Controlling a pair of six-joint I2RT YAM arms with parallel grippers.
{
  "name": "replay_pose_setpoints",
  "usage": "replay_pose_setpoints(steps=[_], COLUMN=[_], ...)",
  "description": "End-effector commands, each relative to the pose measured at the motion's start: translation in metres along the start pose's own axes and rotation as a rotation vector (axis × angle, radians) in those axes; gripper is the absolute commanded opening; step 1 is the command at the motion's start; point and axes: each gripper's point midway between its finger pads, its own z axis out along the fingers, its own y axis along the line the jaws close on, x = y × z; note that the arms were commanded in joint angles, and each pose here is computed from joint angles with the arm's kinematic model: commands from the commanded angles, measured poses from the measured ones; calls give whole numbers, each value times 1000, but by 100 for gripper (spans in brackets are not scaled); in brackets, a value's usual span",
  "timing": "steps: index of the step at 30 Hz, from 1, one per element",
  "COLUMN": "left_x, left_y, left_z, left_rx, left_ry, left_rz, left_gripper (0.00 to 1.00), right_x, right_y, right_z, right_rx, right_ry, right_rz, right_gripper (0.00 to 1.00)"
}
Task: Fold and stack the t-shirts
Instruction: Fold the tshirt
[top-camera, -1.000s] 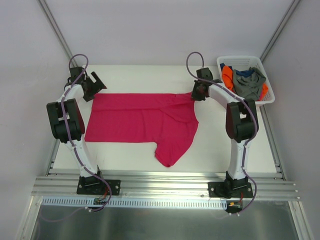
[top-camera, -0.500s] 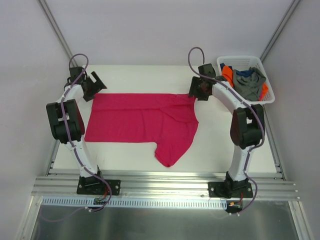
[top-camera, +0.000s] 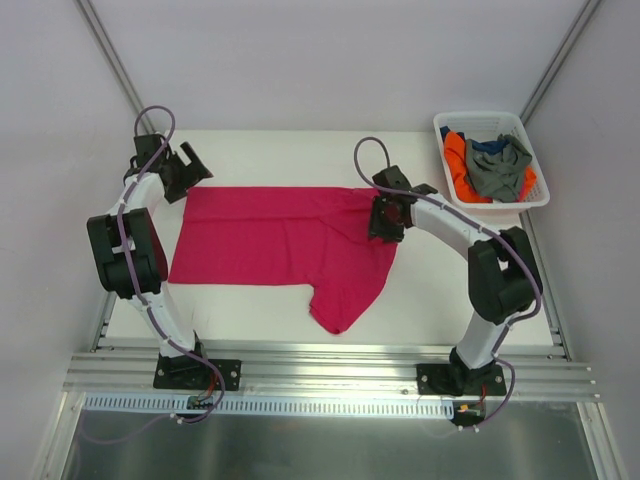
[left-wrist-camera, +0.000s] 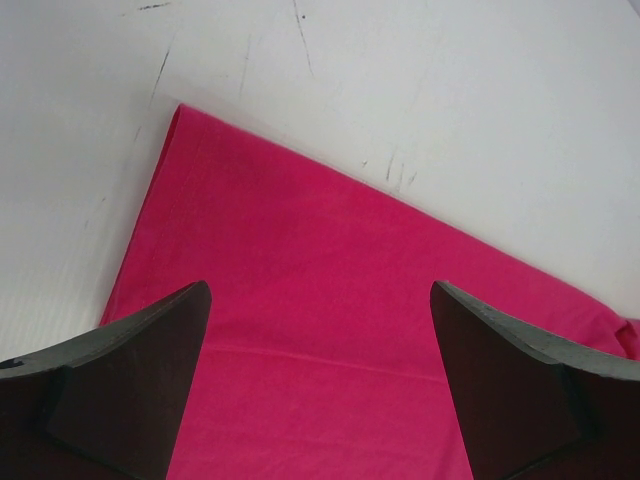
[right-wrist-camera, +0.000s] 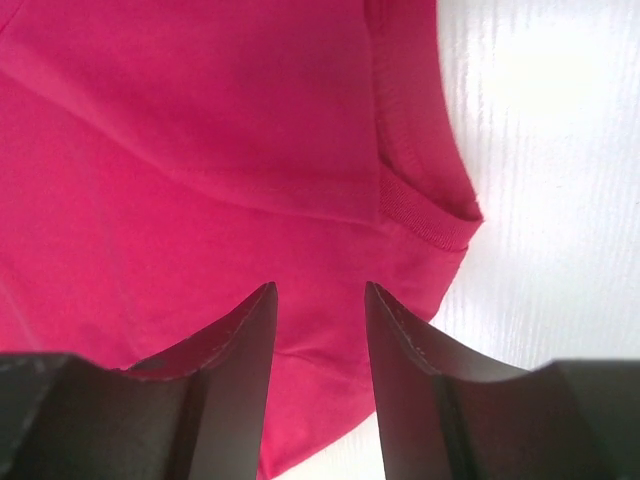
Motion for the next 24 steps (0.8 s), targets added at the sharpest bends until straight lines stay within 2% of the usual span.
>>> replay_pose_setpoints(steps=[1,9,24], left_x=[-6,-7,-6], left_y=[-15,-12,-12], left_z=[-15,-17,-15], left_rx=[41,28,30], left_ry=[-31,-39,-33], left_rz=[40,54,63], left_gripper=[93,93,93], right_x=[-24,-27,-13], right_y=[2,5,-10], right_z=[-1,17,22], right_rx=[36,50,116], right_ry=[-70,-51,-4], right_rz=[47,53,53], right_gripper=[44,40,39])
